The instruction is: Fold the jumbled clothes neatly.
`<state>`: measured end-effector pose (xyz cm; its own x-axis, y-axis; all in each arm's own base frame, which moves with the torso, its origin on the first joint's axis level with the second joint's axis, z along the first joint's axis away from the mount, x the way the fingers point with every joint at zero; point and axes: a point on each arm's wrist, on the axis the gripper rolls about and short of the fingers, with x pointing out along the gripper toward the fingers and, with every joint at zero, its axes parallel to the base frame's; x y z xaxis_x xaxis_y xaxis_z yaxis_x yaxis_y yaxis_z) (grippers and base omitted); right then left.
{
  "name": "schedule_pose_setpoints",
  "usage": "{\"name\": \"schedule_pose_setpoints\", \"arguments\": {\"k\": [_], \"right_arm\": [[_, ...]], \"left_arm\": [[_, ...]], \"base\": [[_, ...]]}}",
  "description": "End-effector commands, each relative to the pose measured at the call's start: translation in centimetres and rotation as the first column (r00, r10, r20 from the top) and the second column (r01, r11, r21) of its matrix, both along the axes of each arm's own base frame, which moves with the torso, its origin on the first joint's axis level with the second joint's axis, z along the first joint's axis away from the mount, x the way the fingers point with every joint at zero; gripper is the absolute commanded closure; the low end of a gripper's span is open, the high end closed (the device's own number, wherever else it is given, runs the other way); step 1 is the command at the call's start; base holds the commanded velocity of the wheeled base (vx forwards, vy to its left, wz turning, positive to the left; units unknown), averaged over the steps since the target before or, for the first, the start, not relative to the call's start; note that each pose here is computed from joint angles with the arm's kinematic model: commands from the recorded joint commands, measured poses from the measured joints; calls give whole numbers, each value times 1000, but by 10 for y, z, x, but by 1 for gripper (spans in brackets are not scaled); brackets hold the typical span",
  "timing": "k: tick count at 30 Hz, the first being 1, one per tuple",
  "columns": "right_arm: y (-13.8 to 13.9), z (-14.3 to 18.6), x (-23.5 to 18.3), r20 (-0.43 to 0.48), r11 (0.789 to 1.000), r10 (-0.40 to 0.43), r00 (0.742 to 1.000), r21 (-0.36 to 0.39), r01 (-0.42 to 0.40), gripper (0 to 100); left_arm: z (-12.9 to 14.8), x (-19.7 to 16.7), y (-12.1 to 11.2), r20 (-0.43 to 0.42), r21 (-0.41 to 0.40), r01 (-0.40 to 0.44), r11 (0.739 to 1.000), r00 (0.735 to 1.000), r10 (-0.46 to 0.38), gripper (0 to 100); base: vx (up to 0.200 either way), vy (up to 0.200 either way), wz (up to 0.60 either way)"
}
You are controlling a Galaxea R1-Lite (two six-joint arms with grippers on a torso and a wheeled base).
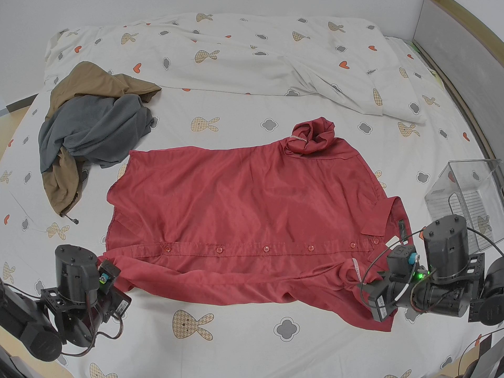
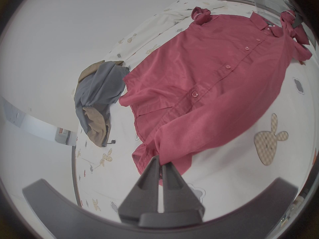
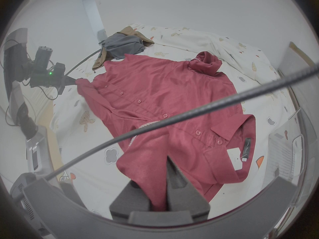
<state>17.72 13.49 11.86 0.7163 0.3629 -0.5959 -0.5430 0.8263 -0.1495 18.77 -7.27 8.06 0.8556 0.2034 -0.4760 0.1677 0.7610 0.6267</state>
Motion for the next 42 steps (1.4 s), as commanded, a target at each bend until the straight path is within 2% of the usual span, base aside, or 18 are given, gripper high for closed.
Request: {"name": "schedule_pose_setpoints", "arguments": {"k": [1, 8, 11, 19, 27, 28, 29, 30, 33, 38, 42], "right_arm": [[6, -6, 23, -19, 999, -33, 999, -19, 33, 100], [11, -7, 33, -19, 999, -42, 999, -19, 42, 100], [10, -6, 47, -10, 997, -72, 997, -13, 72, 100], [11, -3, 73, 26, 995, -99, 995, -25, 99, 100], [15, -6, 78, 24, 995, -89, 996, -34, 90, 100], [16, -7, 79, 23, 995, -89, 996, -35, 90, 100], [16, -7, 80, 23, 995, -89, 996, -35, 90, 100], [18, -6, 82, 27, 995, -88, 996, -34, 89, 0], [18, -6, 83, 27, 995, -89, 996, -32, 90, 0], [20, 2, 87, 51, 995, -97, 994, -6, 97, 0], [14, 14, 86, 83, 993, -116, 990, 17, 115, 0]], "left_arm": [[-10, 23, -5, -24, 7, -25, 1000, 999, 26, 100], [-8, 50, -14, 21, -7, -33, 999, 999, 33, 100], [-8, 68, -16, 34, -11, -48, 999, 998, 48, 100], [-8, 83, -12, 50, -17, -83, 996, 995, 83, 100], [-14, 86, -9, 33, -9, -95, 995, 995, 95, 100], [-15, 87, -9, 30, -8, -95, 995, 995, 95, 0], [-15, 87, -9, 31, -9, -96, 995, 995, 96, 0], [-18, 88, -10, 25, -7, -94, 996, 995, 94, 0], [-18, 88, -10, 25, -7, -94, 996, 995, 94, 0], [0, 85, -8, 102, -45, -97, 994, 990, 101, 0], [15, 86, 12, 152, -68, -160, 985, 974, 169, 0]], "base": [[0, 0, 0], [0, 0, 0], [0, 0, 0], [0, 0, 0], [0, 0, 0], [0, 0, 0], [0, 0, 0], [0, 0, 0], [0, 0, 0], [0, 0, 0], [0, 0, 0]]}}
